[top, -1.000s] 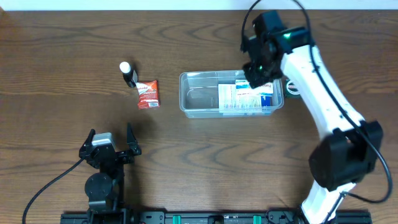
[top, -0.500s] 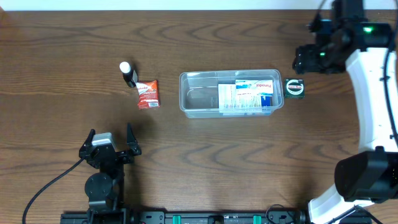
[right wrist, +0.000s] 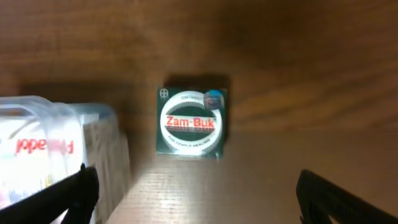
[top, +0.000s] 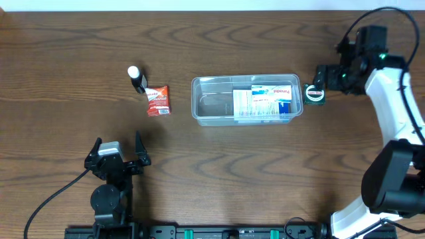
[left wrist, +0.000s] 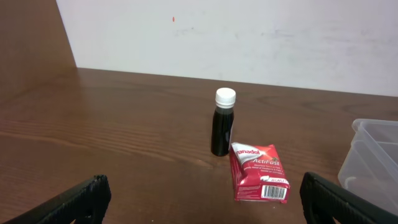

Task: Pack container
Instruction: 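Open the right gripper, withdraw, and move to the green Zam-Buk tin, then grasp the green Zam-Buk tin with the right gripper and lift it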

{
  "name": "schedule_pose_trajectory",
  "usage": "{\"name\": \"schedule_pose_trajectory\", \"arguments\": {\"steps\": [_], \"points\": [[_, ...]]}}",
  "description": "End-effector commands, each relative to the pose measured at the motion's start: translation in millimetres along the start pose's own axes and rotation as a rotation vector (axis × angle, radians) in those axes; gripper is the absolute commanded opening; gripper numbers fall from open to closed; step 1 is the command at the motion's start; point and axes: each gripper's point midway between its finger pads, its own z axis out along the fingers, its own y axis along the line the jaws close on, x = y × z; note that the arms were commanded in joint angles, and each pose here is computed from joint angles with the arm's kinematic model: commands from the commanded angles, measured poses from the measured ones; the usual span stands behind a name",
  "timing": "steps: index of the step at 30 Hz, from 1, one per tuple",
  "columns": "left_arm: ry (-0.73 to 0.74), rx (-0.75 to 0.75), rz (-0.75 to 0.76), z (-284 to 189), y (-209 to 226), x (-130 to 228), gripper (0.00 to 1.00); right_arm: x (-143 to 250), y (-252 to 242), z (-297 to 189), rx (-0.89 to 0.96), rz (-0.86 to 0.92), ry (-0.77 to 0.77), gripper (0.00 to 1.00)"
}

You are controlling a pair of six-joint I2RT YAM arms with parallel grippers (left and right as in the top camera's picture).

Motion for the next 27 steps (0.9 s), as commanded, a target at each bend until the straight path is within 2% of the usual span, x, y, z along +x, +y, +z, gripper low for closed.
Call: {"name": "schedule_pose_trajectory", "arguments": {"steps": [1, 15, 23, 27], "points": [[0.043, -0.004, 0.022, 2.0, 0.8, 17.8, 0.98, 7.8, 10.6, 17.6, -0.015, -0.020, -0.011, 0.99], [0.043, -0.004, 0.022, 2.0, 0.8, 17.8, 0.98, 16.7, 2.4, 64.4, 0.036, 0.023, -0.096, 0.97], [0.043, -0.004, 0.022, 2.0, 0.8, 17.8, 0.98, 18.8, 6.4, 89.3, 0.029, 0.042, -0.087, 0.94], [0.043, -0.004, 0.022, 2.0, 0.8, 17.8, 0.98, 23.6, 8.7, 100.2, 0.033, 0.036, -0.069, 0.89]]}}
